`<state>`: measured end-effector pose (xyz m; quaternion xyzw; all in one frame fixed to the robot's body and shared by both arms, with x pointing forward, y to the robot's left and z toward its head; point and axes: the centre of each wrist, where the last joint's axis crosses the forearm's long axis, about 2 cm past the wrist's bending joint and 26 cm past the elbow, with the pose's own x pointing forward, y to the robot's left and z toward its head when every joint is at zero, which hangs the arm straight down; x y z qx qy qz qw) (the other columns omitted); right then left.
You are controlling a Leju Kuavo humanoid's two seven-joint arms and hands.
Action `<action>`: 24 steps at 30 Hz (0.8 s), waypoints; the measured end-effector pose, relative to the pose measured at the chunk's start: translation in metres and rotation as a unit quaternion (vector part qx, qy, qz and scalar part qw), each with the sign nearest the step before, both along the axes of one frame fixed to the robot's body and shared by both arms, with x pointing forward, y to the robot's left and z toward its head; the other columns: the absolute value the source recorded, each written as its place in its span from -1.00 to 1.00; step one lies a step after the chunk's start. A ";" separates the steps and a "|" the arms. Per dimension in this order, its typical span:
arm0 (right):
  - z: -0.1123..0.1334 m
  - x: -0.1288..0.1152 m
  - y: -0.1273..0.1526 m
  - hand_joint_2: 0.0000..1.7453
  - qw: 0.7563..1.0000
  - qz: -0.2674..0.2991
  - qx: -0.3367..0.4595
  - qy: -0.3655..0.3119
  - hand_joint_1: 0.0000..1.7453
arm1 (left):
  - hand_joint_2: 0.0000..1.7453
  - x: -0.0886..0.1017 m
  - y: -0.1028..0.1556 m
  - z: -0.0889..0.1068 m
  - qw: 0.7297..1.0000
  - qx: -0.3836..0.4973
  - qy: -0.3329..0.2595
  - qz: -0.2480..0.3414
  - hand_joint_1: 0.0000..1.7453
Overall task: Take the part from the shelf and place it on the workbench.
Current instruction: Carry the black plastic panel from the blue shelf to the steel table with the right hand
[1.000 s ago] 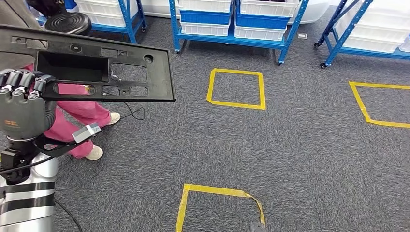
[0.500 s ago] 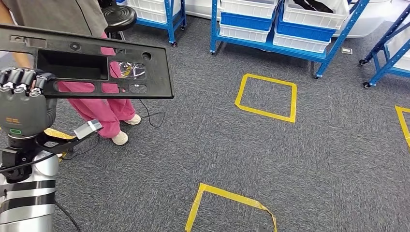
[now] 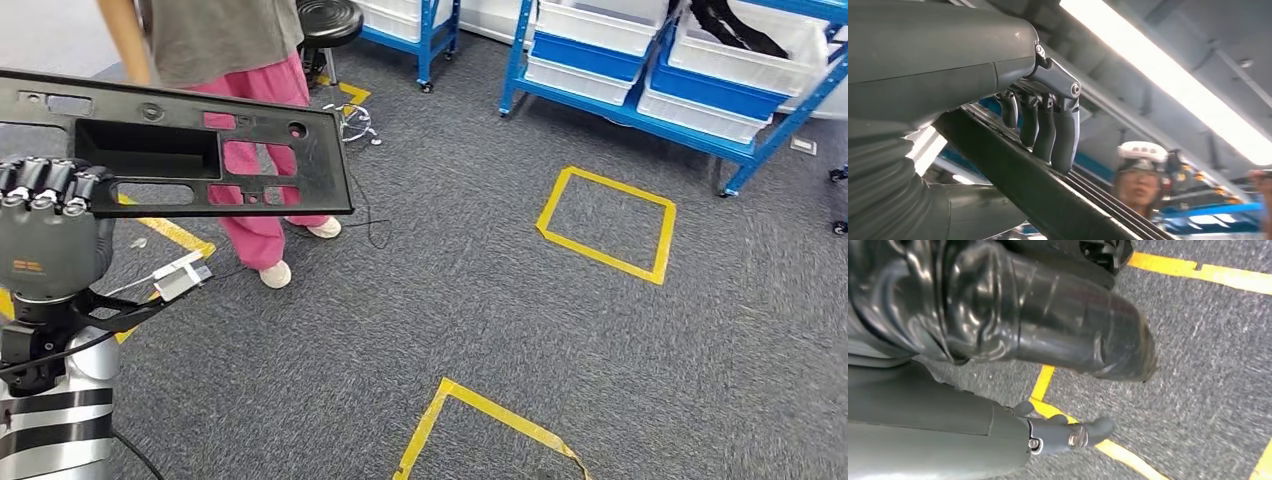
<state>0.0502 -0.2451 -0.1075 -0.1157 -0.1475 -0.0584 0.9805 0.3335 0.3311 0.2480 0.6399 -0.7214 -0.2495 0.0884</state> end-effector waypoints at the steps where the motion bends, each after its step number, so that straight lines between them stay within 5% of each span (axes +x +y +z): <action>1: 0.000 0.001 0.000 -1.00 1.000 0.001 0.000 0.000 -1.00 | 1.00 0.000 0.000 0.000 1.000 -0.001 0.000 0.002 1.00; 24: 0.000 0.000 0.002 -1.00 1.000 -0.020 0.013 -0.006 -1.00 | 1.00 0.003 -0.026 0.009 1.000 -0.017 -0.008 -0.011 1.00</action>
